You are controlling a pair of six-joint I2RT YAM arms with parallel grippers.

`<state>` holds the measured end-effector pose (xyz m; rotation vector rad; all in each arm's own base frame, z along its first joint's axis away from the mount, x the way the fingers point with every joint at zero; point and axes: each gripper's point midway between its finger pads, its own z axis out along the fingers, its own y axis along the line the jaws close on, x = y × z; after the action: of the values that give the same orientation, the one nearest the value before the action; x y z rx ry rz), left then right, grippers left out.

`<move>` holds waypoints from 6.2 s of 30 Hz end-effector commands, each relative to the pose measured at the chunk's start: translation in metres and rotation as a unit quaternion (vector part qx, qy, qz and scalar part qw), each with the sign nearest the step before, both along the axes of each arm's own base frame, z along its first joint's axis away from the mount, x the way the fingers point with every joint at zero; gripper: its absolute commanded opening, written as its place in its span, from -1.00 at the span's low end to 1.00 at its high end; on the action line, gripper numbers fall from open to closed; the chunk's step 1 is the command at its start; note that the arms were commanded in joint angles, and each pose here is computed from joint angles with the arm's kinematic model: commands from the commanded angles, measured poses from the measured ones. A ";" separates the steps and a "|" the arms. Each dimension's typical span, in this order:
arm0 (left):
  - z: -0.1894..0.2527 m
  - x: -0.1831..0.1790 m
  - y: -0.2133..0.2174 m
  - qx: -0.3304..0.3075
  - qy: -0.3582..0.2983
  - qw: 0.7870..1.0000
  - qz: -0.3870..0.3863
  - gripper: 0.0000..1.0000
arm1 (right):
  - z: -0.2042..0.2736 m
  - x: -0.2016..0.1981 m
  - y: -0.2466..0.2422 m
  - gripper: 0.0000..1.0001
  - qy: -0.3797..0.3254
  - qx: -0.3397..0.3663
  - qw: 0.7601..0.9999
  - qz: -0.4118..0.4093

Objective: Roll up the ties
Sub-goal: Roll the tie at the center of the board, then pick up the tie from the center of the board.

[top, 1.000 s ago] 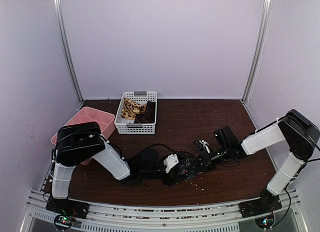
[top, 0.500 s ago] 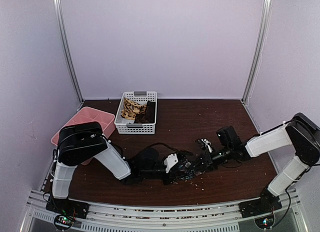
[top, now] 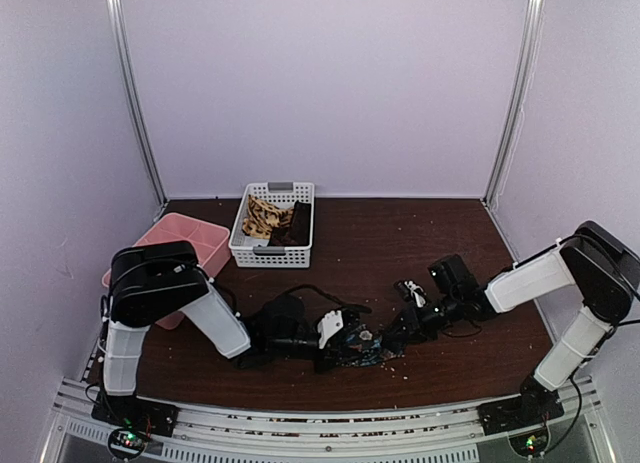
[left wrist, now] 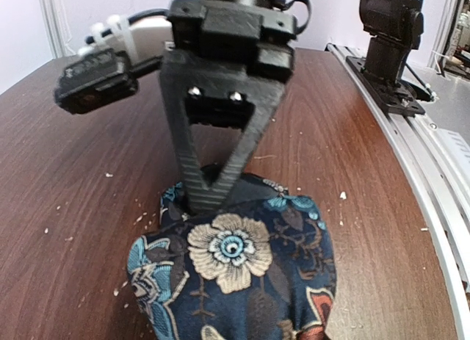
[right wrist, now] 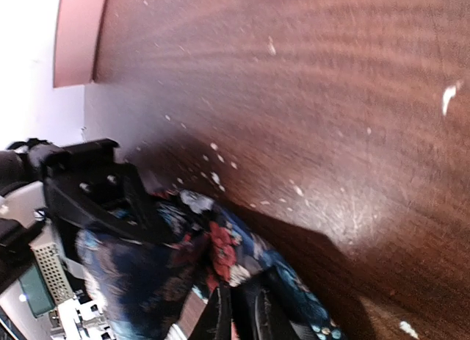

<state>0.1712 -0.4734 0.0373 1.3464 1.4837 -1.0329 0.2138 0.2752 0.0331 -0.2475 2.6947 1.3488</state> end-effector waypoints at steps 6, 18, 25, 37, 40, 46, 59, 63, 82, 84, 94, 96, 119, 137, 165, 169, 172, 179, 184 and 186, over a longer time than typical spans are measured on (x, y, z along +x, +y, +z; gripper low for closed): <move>0.017 0.010 0.019 0.047 0.002 0.997 0.063 -0.58 | -0.045 -0.014 -0.023 -0.76 0.017 -0.097 0.995 0.011; -0.066 0.004 0.035 0.243 0.053 0.967 0.056 -0.51 | -0.051 -0.021 -0.028 -0.68 0.024 -0.101 0.995 0.011; -0.079 0.001 0.038 0.278 0.048 0.958 0.045 -0.52 | 0.020 -0.002 -0.005 -0.31 -0.054 0.010 0.998 -0.010; -0.076 0.001 0.033 0.273 0.034 0.961 0.039 -0.45 | 0.042 -0.007 0.034 0.05 -0.025 0.053 0.998 0.028; -0.074 0.000 0.032 0.271 0.022 0.962 0.035 -0.45 | 0.032 -0.012 0.040 0.05 -0.012 0.046 0.998 0.035; -0.074 0.000 0.032 0.264 0.013 0.964 0.036 -0.45 | 0.021 -0.021 0.033 0.06 0.001 0.039 0.999 0.032; -0.016 0.002 0.030 0.172 -0.040 0.983 0.043 -0.44 | -0.038 -0.022 0.002 0.29 0.074 0.001 0.997 -0.011; -0.015 0.000 0.029 0.173 -0.047 0.983 0.030 -0.44 | -0.042 -0.021 -0.001 0.31 0.074 -0.006 0.997 -0.016; -0.067 -0.014 0.029 0.248 0.013 0.969 -0.005 -0.34 | 0.037 -0.021 0.037 0.02 -0.003 0.072 0.997 0.035; -0.067 -0.014 0.029 0.248 0.012 0.969 -0.004 -0.34 | 0.030 -0.023 0.035 -0.07 0.001 0.061 0.997 0.036; -0.045 -0.004 0.020 0.194 0.003 0.980 0.029 0.14 | -0.023 -0.031 0.008 -1.00 0.026 -0.020 0.999 0.031; -0.035 0.000 0.017 0.168 -0.003 0.985 0.041 0.22 | -0.032 -0.033 0.002 -1.00 0.030 -0.030 0.999 0.030; -0.027 -0.004 -0.022 0.078 0.003 0.996 0.033 -0.32 | -0.039 -0.024 -0.022 -0.91 0.026 -0.069 0.997 0.021; -0.066 -0.018 -0.001 0.122 0.020 0.992 0.025 -0.50 | -0.017 -0.011 -0.020 0.70 0.048 -0.026 0.998 -0.003; -0.065 -0.018 0.000 0.122 0.014 0.992 0.025 -0.47 | 0.016 -0.010 0.019 -0.03 0.005 0.076 0.997 0.012; -0.064 -0.016 -0.001 0.121 0.013 0.992 0.030 -0.41 | 0.012 -0.012 0.017 -0.49 0.000 0.063 0.998 0.016; -0.060 -0.014 -0.001 0.118 0.013 0.992 0.034 -0.31 | 0.010 -0.015 0.015 -0.80 -0.001 0.059 0.998 0.017; -0.048 -0.010 0.001 0.107 0.006 0.993 0.048 0.14 | 0.015 -0.017 0.013 -1.00 -0.011 0.060 0.998 0.017; -0.029 -0.003 0.006 0.092 -0.006 0.993 0.073 0.49 | 0.024 -0.014 0.013 -1.00 -0.026 0.064 0.998 0.012; -0.020 0.001 0.009 0.090 -0.013 0.992 0.086 0.57 | 0.028 -0.012 0.013 -1.00 -0.032 0.066 0.997 0.010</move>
<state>0.1670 -0.4809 0.0202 1.3394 1.6000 -0.8601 0.1988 0.2917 0.0565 -0.2972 2.5722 1.5391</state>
